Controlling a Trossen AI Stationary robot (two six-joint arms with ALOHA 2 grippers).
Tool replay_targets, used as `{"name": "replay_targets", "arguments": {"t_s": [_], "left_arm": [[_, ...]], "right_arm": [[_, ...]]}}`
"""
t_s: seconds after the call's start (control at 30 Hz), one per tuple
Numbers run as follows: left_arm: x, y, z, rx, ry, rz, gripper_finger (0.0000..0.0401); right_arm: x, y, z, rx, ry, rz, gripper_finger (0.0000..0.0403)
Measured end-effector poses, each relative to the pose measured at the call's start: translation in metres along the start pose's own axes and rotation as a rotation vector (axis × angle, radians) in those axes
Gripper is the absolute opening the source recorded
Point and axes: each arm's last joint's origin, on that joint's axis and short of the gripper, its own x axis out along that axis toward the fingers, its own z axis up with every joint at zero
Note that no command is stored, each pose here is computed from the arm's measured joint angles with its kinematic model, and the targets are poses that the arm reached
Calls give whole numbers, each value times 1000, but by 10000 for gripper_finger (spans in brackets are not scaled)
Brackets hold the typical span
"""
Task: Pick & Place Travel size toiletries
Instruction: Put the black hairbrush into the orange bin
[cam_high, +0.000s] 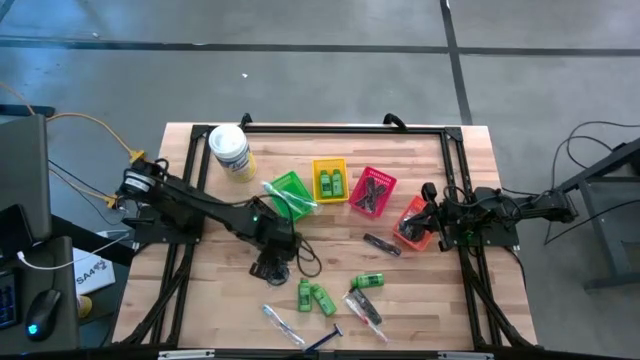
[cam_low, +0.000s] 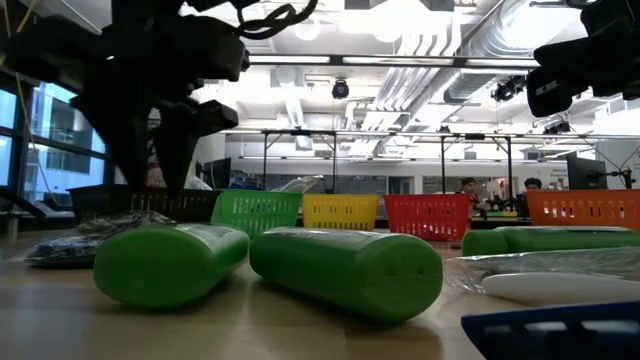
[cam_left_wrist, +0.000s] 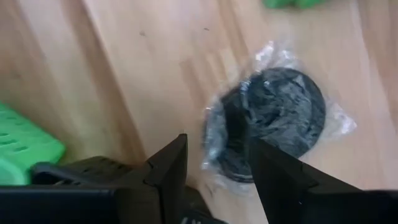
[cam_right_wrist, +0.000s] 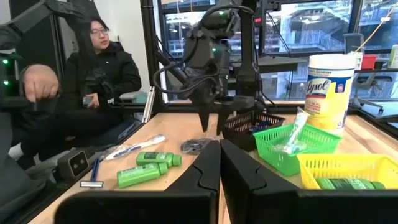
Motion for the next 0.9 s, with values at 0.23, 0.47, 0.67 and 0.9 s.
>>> {"name": "replay_targets", "arguments": {"t_s": [0.23, 0.47, 0.67, 0.9], "left_arm": [[5, -12, 4, 39, -9, 8, 165], [17, -7, 5, -7, 20, 27, 165], [31, -5, 3, 16, 74, 26, 165], [35, -4, 2, 28, 98, 74, 165]], "right_arm": [[0, 0, -1, 2, 14, -2, 2], [0, 0, -2, 23, 18, -2, 2], [0, 0, -3, 26, 27, -7, 3], [0, 0, -3, 26, 27, -6, 3]]}}
